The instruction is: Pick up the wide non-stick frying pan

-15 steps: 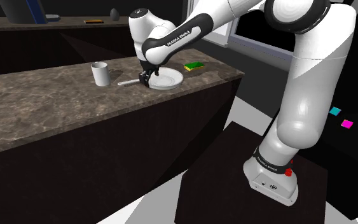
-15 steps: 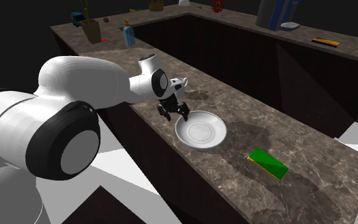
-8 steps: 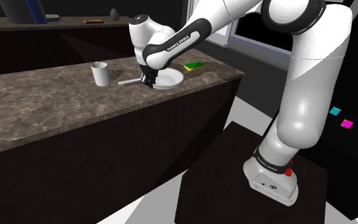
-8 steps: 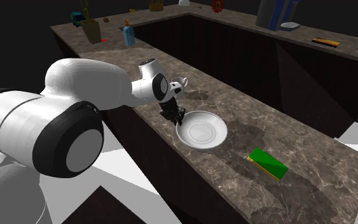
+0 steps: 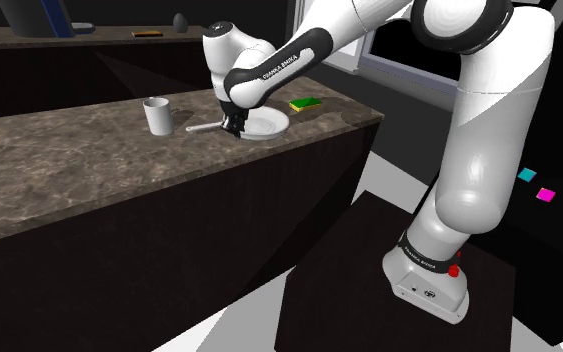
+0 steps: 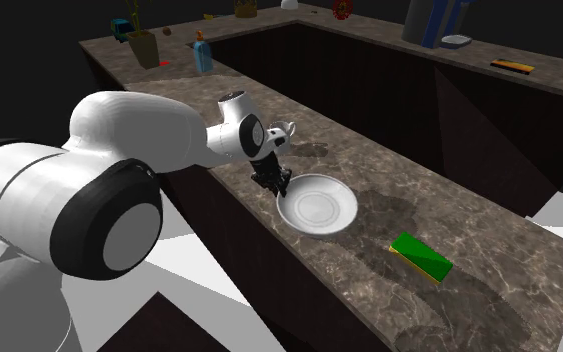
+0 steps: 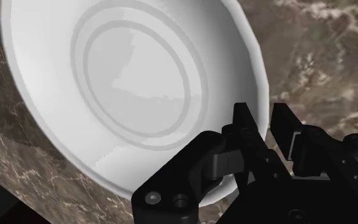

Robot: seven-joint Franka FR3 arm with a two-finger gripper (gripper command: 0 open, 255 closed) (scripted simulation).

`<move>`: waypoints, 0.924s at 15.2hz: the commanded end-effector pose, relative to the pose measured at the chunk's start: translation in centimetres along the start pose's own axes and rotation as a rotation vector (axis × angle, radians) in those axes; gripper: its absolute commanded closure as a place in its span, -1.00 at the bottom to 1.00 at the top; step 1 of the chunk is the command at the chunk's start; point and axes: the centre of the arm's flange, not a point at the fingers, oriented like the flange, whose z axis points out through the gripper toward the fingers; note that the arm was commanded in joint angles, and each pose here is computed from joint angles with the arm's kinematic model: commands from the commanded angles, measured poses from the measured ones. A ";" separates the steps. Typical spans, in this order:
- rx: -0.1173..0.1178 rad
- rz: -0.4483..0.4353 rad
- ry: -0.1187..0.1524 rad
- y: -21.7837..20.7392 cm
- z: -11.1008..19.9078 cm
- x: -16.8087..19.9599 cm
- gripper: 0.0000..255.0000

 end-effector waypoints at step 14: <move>0.000 0.001 -0.001 2.5 -7.1 0.7 1.00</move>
